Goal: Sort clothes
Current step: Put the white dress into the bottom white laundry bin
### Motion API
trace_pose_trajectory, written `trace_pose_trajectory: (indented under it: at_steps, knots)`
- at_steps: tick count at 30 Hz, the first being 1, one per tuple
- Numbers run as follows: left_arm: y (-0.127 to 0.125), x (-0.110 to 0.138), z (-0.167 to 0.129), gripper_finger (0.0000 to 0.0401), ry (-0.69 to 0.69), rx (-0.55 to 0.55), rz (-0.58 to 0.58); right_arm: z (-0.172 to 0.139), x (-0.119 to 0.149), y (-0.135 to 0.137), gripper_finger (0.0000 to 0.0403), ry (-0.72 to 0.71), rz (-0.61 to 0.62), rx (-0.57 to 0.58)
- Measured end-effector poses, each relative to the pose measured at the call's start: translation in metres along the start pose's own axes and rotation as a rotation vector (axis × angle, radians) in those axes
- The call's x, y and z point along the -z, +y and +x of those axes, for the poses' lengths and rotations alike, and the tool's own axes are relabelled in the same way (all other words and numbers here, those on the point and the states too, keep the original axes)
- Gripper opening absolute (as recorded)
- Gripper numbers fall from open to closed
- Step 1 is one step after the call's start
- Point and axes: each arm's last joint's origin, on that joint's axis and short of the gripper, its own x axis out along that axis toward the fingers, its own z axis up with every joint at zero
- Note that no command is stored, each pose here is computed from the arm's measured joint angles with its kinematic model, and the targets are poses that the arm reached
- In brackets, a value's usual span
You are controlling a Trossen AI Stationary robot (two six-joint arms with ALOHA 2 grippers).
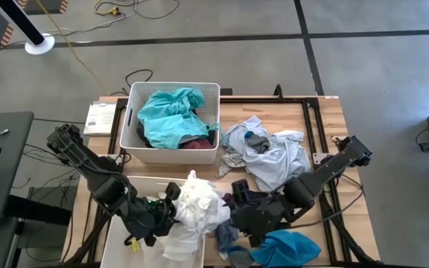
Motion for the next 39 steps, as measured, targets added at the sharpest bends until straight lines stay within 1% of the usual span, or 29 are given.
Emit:
trace_pose_trajectory:
  at_steps: [2, 7, 11, 15, 19, 21, 23, 25, 28, 30, 31, 32, 35, 39]
  knots:
    - [0.0, 0.002, 0.0, 0.0, 0.015, 0.004, -0.014, 0.005, 0.007, 0.004, 0.0285, 0.035, 0.035, 0.031]
    - [0.001, 0.004, 0.001, 0.0, 0.034, 0.015, -0.05, 0.033, 0.031, 0.015, 0.0285, 0.097, 0.072, 0.06]
    - [0.001, 0.005, 0.001, 0.0, 0.043, 0.025, -0.073, 0.057, 0.048, 0.014, 0.0285, 0.091, 0.109, 0.078]
    - [0.001, 0.005, 0.001, 0.0, 0.048, 0.025, -0.095, 0.078, 0.059, 0.009, 0.0285, 0.017, 0.158, 0.089]
    - [0.001, 0.006, 0.001, 0.0, 0.055, 0.025, -0.115, 0.092, 0.068, -0.001, 0.0285, -0.015, 0.193, 0.123]
    - [0.0, 0.007, 0.001, 0.0, 0.064, 0.031, -0.128, 0.097, 0.072, -0.004, 0.0279, -0.019, 0.202, 0.14]
    - [0.0, 0.008, 0.001, 0.0, 0.076, 0.04, -0.145, 0.098, 0.076, -0.007, 0.026, -0.005, 0.185, 0.181]
    - [-0.001, 0.009, 0.001, 0.0, 0.088, 0.045, -0.159, 0.098, 0.076, -0.008, 0.0223, -0.009, 0.17, 0.225]
    - [-0.001, 0.01, 0.001, 0.0, 0.097, 0.046, -0.182, 0.097, 0.075, -0.009, 0.0133, -0.017, 0.134, 0.279]
    - [-0.001, 0.011, 0.001, 0.0, 0.106, 0.046, -0.19, 0.097, 0.074, -0.009, 0.0058, -0.023, 0.108, 0.284]
    - [-0.001, 0.012, 0.001, 0.0, 0.113, 0.046, -0.196, 0.096, 0.073, -0.01, 0.003, -0.022, 0.101, 0.288]
    - [-0.001, 0.013, 0.001, 0.0, 0.123, 0.046, -0.204, 0.095, 0.071, -0.01, 0.0019, -0.024, 0.101, 0.291]
    - [-0.001, 0.017, 0.0, 0.0, 0.163, 0.044, -0.231, 0.09, 0.062, -0.013, 0.0017, -0.033, 0.095, 0.296]
    - [-0.002, 0.022, -0.001, 0.0, 0.21, 0.039, -0.27, 0.074, 0.04, -0.013, 0.0006, -0.076, 0.04, 0.318]
